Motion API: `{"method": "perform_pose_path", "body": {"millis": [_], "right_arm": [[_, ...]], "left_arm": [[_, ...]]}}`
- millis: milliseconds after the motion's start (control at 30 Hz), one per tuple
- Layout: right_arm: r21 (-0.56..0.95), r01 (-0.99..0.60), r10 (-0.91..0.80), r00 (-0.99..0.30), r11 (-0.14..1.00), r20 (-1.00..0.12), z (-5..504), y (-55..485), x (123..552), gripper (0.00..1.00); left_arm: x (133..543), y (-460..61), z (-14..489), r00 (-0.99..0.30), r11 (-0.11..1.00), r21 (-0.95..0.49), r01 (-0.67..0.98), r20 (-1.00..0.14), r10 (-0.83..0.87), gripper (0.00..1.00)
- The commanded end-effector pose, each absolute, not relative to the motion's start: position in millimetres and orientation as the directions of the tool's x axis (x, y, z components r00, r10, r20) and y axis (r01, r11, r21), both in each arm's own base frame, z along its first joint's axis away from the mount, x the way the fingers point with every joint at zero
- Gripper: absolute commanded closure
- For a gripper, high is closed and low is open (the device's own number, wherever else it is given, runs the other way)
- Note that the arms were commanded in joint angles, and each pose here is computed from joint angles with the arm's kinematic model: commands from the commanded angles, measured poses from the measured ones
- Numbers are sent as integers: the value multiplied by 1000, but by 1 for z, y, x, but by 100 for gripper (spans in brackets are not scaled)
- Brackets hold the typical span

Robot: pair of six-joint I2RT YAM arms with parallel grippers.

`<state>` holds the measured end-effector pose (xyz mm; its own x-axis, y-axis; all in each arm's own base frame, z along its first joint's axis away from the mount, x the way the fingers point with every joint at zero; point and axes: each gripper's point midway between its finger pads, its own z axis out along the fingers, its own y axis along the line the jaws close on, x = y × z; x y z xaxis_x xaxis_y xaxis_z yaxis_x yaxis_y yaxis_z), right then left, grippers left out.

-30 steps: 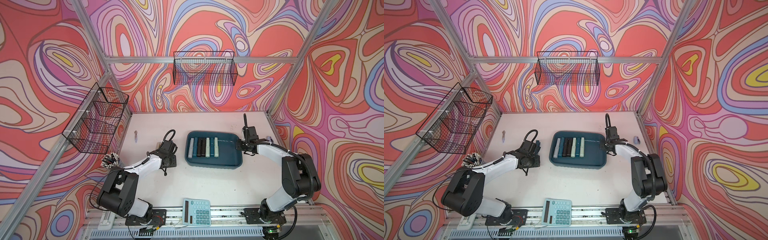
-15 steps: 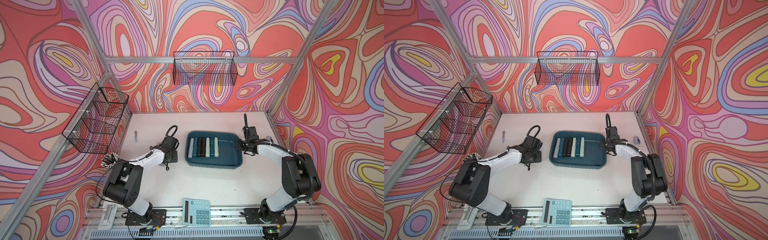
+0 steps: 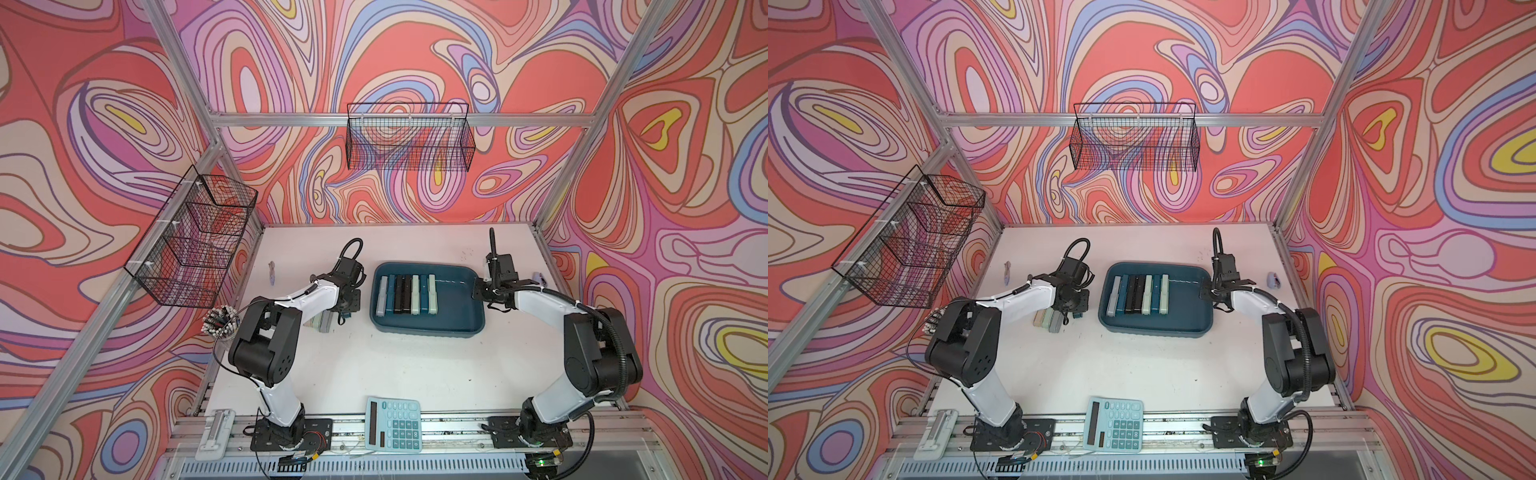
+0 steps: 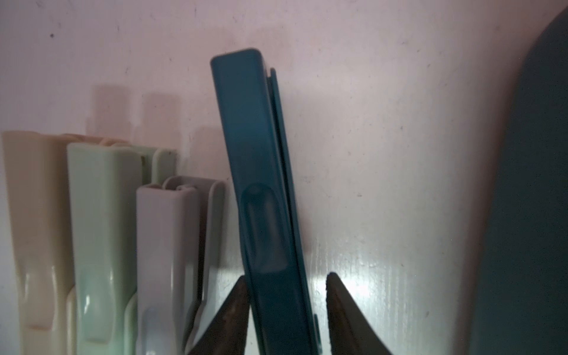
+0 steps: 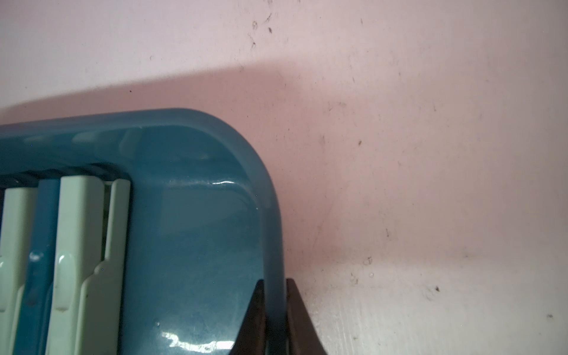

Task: Put the pruning pliers into the storage box
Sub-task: Pick up the pruning pliers from the center of the board.

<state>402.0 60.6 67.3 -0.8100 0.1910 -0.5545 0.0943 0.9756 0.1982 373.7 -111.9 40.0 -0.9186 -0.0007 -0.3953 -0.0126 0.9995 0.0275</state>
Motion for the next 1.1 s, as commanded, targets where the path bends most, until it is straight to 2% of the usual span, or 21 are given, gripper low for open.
{"method": "perform_pose_path", "body": {"millis": [0, 400, 833, 1067], "right_arm": [[224, 146, 246, -811, 963, -530, 60, 58, 393, 89], [316, 257, 394, -755, 913, -525, 62, 55, 372, 89], [377, 294, 463, -719, 879, -519, 65, 65, 359, 89], [379, 344, 506, -687, 859, -522, 68, 80, 353, 89]], "left_arm": [[376, -107, 41, -927, 997, 76, 13, -373, 41, 69], [387, -118, 51, -915, 998, 32, 46, -400, 55, 87], [392, -132, 110, -861, 995, -36, 89, -506, 59, 97], [384, -147, 159, -815, 988, -36, 151, -570, 103, 99]]}}
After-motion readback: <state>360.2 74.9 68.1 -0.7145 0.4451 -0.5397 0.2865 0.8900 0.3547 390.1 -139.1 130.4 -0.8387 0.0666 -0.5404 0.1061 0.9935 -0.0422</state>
